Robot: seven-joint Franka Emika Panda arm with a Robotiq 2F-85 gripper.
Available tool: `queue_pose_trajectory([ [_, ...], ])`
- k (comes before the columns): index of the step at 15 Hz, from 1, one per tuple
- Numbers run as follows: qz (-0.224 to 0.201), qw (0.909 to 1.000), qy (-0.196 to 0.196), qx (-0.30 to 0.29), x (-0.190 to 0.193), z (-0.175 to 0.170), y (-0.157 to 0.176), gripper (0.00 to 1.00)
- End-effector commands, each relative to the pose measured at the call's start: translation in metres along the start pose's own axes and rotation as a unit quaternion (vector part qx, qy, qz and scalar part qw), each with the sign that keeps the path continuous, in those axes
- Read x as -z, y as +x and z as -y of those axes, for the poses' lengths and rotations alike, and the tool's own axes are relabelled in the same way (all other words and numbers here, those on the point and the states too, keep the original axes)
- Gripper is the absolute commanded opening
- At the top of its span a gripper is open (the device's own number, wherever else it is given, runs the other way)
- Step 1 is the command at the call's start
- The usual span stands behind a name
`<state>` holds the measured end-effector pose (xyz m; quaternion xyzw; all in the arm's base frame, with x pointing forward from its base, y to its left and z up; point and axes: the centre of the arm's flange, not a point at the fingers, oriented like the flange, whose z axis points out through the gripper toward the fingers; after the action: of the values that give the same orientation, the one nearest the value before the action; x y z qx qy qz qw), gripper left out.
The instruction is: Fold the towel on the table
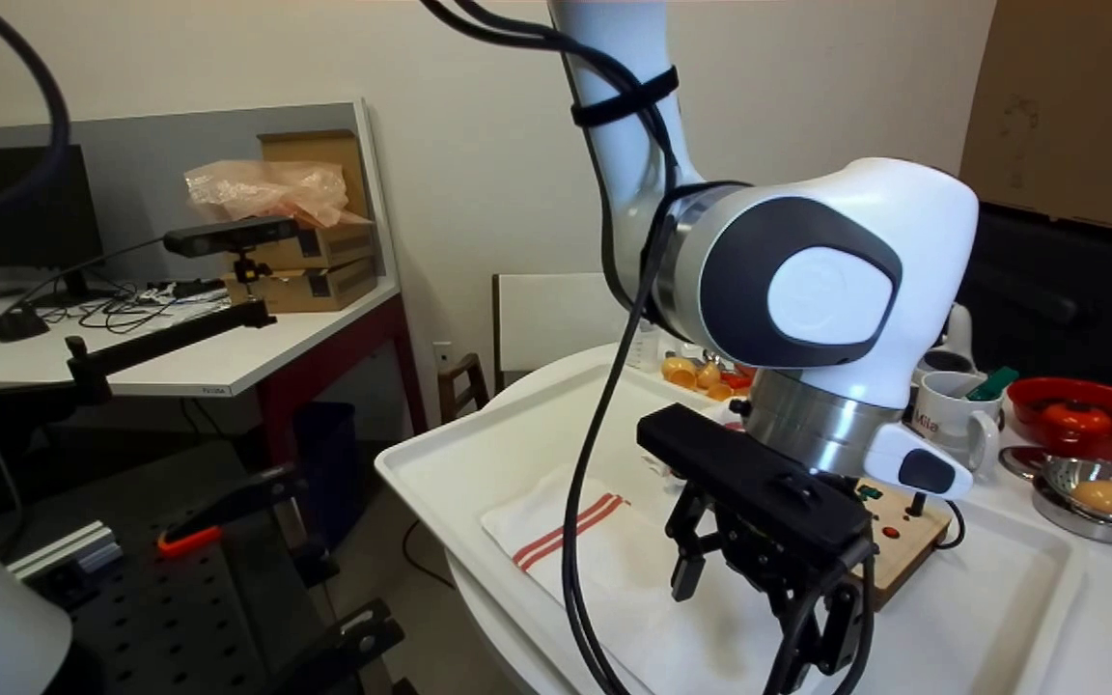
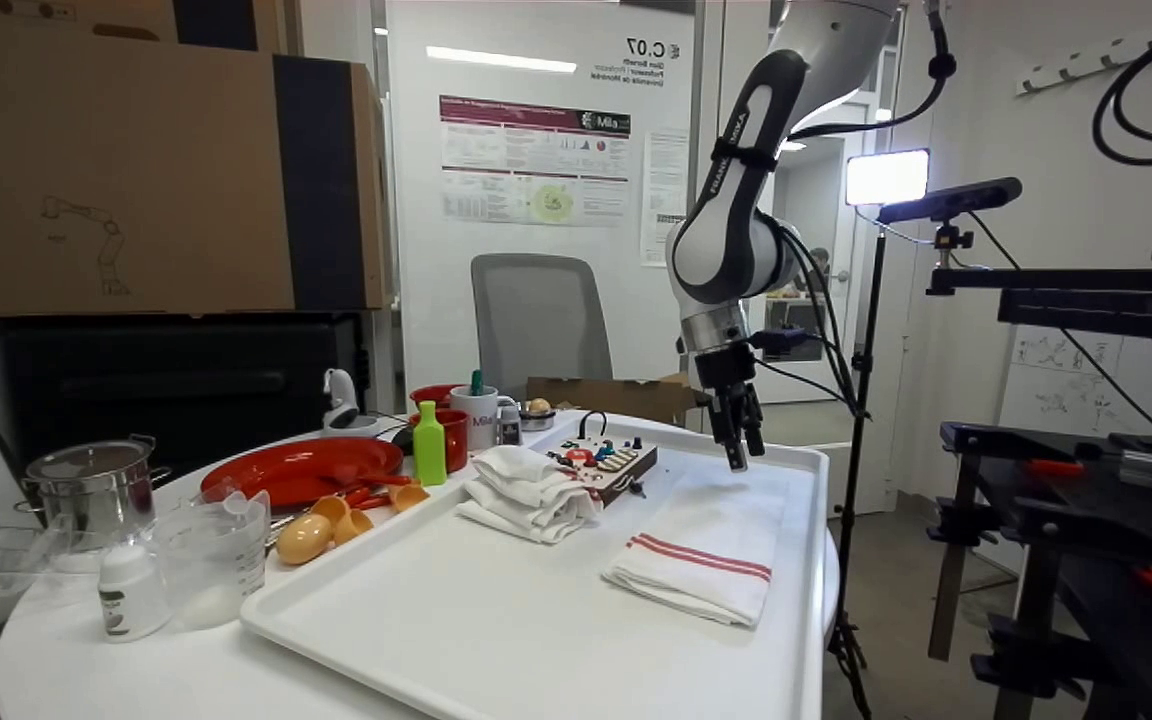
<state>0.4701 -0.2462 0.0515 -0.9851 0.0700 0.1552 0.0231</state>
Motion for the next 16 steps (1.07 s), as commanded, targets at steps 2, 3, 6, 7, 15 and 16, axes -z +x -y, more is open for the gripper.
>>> queue_pose_trajectory([
  [2,-0.011,0.9993,-0.016,-0.032,-0.007,-0.009,0.018,1.0],
  [3,-0.006,0.9994,-0.016,-0.03,-0.009,-0.009,0.02,1.0],
  [6,0.003,0.9995,-0.013,-0.029,-0.017,-0.013,0.026,1.0],
  [7,0.004,0.9994,-0.014,-0.031,-0.02,-0.015,0.028,1.0],
  [15,0.012,0.9977,-0.02,-0.064,-0.026,-0.036,0.04,0.74],
  [16,0.015,0.9975,-0.019,-0.066,-0.026,-0.036,0.04,0.66],
])
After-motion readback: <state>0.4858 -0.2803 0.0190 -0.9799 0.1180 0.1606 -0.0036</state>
